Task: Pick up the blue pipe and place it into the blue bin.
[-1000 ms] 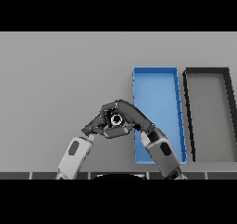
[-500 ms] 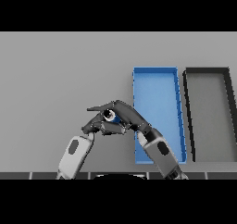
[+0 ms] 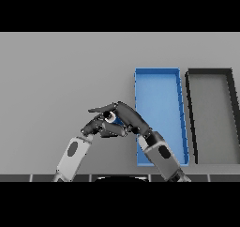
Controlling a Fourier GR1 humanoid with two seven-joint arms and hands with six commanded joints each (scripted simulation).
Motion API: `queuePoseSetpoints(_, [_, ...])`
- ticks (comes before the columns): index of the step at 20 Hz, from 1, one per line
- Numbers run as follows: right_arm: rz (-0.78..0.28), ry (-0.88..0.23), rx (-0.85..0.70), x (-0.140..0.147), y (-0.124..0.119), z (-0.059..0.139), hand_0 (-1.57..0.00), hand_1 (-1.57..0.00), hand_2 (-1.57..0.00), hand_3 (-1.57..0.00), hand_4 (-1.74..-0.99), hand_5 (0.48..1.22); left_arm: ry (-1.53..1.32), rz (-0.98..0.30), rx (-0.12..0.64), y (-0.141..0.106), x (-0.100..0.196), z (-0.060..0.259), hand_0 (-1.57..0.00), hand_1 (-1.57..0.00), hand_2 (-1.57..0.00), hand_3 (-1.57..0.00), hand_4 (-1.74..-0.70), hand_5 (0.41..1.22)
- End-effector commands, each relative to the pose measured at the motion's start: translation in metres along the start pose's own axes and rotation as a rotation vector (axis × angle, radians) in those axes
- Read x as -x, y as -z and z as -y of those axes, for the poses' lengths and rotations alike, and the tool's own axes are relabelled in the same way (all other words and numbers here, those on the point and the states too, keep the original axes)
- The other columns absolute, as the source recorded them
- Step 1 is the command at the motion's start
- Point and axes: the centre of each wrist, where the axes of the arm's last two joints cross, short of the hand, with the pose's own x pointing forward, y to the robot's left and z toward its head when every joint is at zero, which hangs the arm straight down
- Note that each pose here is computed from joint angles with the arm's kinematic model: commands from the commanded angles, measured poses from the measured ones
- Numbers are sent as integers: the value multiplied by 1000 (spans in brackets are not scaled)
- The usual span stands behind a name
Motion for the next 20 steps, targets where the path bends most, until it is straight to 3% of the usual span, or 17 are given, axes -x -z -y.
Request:
queuePoseSetpoints(1, [5,-10,4,-1,0,-2,-1567,-1567,-1567,-1563,-1739,1214,-2,-6,-1,-1,2,-1,-383,-351,-338,-305,-1085,1029])
queuePoseSetpoints(5, [35,-28,14,0,-1,-3,-1569,-1569,-1569,-1568,-1740,1218,-26,-88,-20,-1,6,4,-156,-143,-138,-124,-980,704])
queuePoseSetpoints(8, [33,5,10,2,-2,-5,-1570,-1570,-1570,-1569,-1741,1220,-42,-94,-32,-8,7,4,-79,-73,-70,-63,-968,567])
queuePoseSetpoints(13, [100,114,21,-12,1,3,-1571,-1571,-1571,-1570,-1741,1221,-17,-122,-40,-7,8,2,-25,-23,-22,-20,-922,482])
queuePoseSetpoints(18, [133,199,42,-44,11,33,-1571,-1571,-1571,-1571,-1741,1221,-19,-157,-34,-4,10,2,-8,-7,-7,-6,-907,450])
queuePoseSetpoints(20, [191,194,30,-64,15,57,-1571,-1571,-1571,-1571,-1741,1221,-31,-151,-33,-4,10,3,-5,-4,-4,-3,-906,441])
